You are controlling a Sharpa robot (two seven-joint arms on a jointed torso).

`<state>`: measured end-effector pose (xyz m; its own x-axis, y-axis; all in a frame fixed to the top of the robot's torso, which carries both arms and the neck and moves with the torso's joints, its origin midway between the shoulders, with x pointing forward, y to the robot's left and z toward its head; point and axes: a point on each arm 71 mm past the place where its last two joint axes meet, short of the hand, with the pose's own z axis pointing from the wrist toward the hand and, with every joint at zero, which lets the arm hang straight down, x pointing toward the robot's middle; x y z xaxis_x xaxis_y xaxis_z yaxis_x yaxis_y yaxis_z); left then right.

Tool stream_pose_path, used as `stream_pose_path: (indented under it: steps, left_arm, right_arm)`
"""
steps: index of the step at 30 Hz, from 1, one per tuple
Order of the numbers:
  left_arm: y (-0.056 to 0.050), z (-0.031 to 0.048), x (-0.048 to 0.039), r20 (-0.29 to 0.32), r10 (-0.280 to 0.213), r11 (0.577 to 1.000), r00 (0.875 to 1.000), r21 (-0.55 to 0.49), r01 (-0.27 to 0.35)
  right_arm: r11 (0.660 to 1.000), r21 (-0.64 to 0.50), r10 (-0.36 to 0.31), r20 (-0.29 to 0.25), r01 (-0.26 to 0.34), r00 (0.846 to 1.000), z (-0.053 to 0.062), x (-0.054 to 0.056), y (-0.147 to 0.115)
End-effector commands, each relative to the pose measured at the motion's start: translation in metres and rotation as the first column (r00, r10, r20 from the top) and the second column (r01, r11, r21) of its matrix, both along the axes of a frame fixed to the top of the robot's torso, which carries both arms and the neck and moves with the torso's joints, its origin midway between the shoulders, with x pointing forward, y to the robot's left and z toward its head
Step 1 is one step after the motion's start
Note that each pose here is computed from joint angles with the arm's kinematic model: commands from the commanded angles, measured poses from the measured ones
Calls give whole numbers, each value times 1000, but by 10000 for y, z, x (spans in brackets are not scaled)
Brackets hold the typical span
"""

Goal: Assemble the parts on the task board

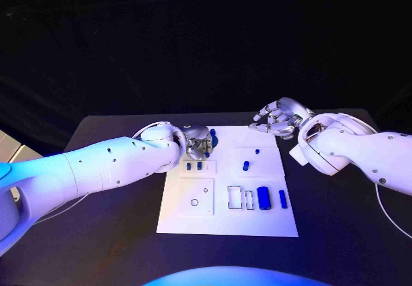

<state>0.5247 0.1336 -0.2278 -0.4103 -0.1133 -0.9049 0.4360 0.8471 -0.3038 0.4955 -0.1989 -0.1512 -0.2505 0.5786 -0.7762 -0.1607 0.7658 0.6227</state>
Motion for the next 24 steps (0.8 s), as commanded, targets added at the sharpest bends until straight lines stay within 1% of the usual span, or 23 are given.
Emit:
stream_pose_path:
  steps: [1, 3, 5, 11, 13, 18, 24]
  left_arm:
    - [-6, 10, -14, 3, -6, 999, 1000, -45, 6]
    - [7, 22, -23, -7, 1, 998, 1000, -67, -1]
    - [34, 34, -33, -31, 16, 995, 999, -98, -19]
    - [148, 90, -63, -103, 58, 982, 993, -175, -76]
    - [185, 112, -67, -118, 69, 977, 991, -191, -91]
    - [314, 164, -77, -159, 97, 966, 982, -222, -132]
    - [487, 181, -73, -178, 133, 961, 975, -218, -171]
  right_arm:
    - [1000, -3, 12, 7, -12, 1000, 3, -5, 16]
    - [1000, -3, 12, 6, -12, 1000, 3, -4, 16]
    - [1000, -4, 12, 6, -12, 1000, 2, -4, 15]
    - [1000, -6, 10, 4, -10, 1000, 0, -3, 2]
    - [1000, -6, 9, 4, -9, 1000, 0, -3, -2]
    - [1000, -8, 6, 2, -6, 1000, -2, -3, -15]
    - [1000, -11, 2, 0, -2, 1000, -3, -3, -33]
